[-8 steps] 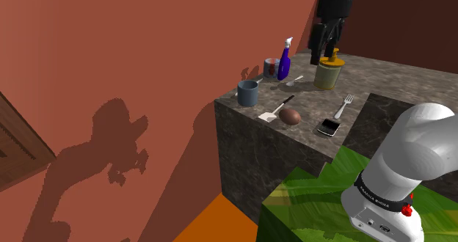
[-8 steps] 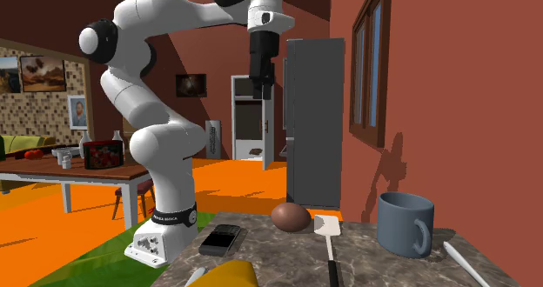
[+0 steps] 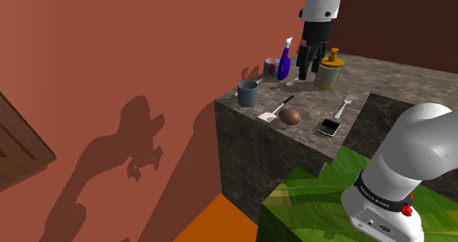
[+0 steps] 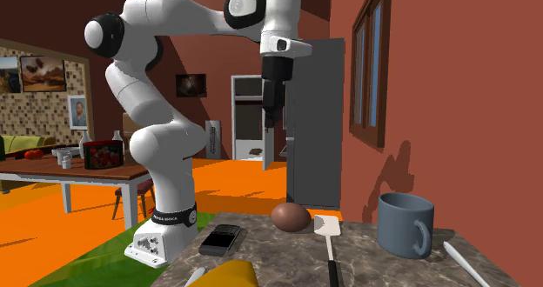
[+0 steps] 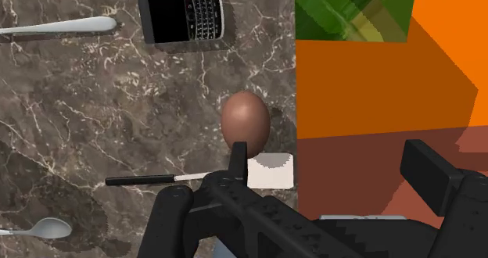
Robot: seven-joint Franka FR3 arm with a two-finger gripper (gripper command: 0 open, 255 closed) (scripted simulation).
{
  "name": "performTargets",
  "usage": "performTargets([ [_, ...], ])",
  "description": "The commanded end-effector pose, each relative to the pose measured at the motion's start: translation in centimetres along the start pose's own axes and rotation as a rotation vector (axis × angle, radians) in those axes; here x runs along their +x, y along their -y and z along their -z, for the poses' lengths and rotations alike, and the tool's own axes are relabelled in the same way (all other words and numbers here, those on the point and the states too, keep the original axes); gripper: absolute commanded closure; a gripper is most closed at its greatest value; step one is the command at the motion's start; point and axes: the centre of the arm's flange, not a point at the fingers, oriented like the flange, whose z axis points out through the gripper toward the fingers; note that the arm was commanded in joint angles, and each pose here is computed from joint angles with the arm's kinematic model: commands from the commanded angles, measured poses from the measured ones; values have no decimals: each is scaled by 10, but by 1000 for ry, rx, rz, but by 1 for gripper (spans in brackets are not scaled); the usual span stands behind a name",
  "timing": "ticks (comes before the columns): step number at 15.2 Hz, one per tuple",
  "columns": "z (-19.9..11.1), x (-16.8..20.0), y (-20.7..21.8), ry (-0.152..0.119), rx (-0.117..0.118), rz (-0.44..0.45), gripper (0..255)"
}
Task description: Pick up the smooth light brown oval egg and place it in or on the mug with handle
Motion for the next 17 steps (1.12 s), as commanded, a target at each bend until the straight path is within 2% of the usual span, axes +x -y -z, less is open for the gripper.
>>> performTargets([
  [1,-23,13,-11,9,12,8,0],
  [14,-169,102,-71,80,90,54,0],
  [17,-184,104,-72,82,93,56,0],
])
